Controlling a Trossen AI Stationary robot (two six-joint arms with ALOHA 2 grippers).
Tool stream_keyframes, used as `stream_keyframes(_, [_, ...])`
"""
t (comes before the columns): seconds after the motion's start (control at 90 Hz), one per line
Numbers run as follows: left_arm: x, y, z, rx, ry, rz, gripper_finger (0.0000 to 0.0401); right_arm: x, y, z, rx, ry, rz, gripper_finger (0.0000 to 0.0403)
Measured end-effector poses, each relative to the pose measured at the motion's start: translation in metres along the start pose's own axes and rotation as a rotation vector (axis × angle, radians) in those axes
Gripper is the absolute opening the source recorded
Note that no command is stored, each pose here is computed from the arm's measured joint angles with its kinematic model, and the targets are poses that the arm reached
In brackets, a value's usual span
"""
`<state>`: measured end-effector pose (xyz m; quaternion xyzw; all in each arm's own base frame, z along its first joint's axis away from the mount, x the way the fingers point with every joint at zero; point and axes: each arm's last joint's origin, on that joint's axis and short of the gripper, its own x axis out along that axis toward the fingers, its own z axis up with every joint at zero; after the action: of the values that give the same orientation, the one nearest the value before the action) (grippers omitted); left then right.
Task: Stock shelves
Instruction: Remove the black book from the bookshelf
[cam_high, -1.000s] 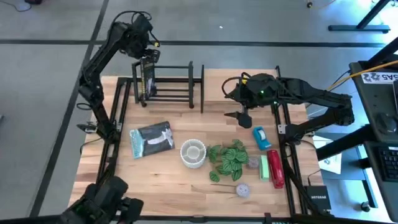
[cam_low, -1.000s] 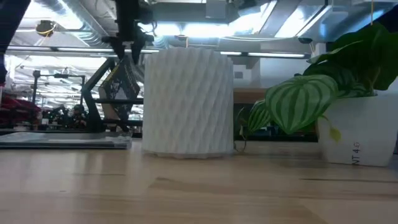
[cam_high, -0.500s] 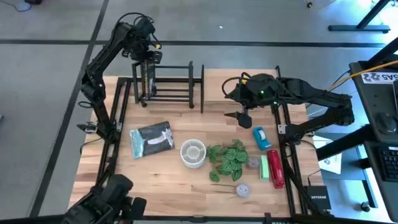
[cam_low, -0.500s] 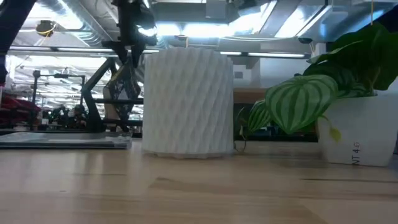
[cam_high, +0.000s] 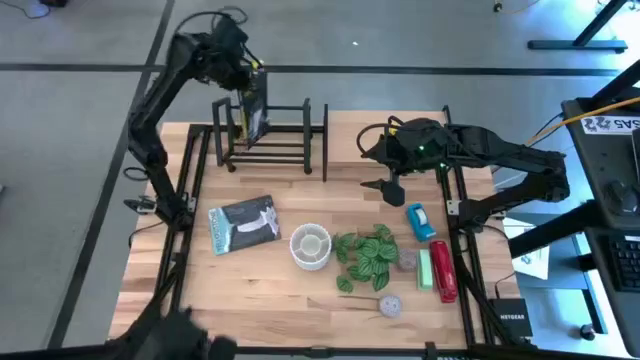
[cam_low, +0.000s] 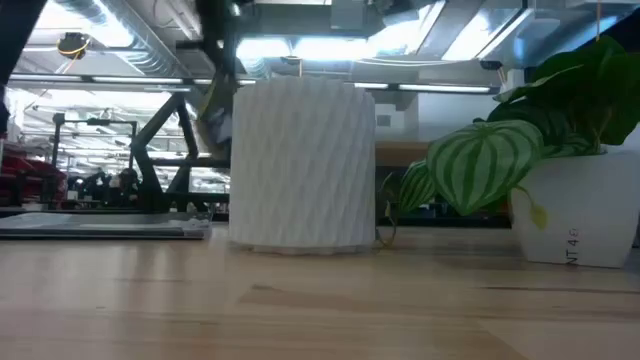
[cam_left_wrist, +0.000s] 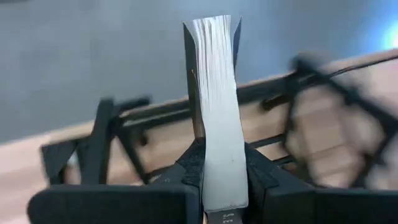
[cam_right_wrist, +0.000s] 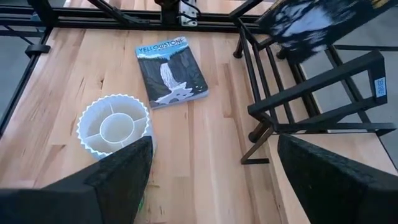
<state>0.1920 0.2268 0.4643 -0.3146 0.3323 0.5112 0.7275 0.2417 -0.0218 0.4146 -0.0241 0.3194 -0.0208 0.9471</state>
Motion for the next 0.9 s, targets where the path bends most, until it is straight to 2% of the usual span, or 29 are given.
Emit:
stream_keyframes(0.122, [-0.061, -0.010, -0.020, -0.032, -0.145, -0.083, 0.0031, 0.000, 0.000, 0.001, -0.018, -0.006, -0.001, 0.0330])
stream_keyframes(0.222, [-0.102, -0.016, -0.046, -0.090, -0.191, -0.194, 0.0031, 0.000, 0.000, 0.003, -0.035, -0.026, -0.003, 0.0330])
stream_keyframes(0.333, [-0.134, -0.023, -0.081, -0.127, -0.222, -0.232, 0.0031, 0.000, -0.001, 0.006, -0.070, -0.064, -0.008, 0.0330])
stream_keyframes(0.478, [-0.160, -0.037, -0.123, -0.201, -0.289, -0.296, 0.0031, -0.001, -0.001, 0.010, -0.111, -0.107, -0.021, 0.0330])
stream_keyframes(0.656, [-0.167, -0.071, -0.179, -0.252, -0.364, -0.357, 0.0031, -0.001, -0.002, 0.013, -0.128, -0.131, -0.032, 0.0330])
stream_keyframes(0.789, [-0.152, -0.095, -0.226, -0.272, -0.361, -0.364, 0.0031, -0.001, -0.007, 0.012, -0.118, -0.129, -0.048, 0.0330])
stream_keyframes(0.9, [-0.132, -0.102, -0.262, -0.353, -0.363, -0.360, 0.0031, -0.001, -0.012, 0.012, -0.108, -0.127, -0.064, 0.0330])
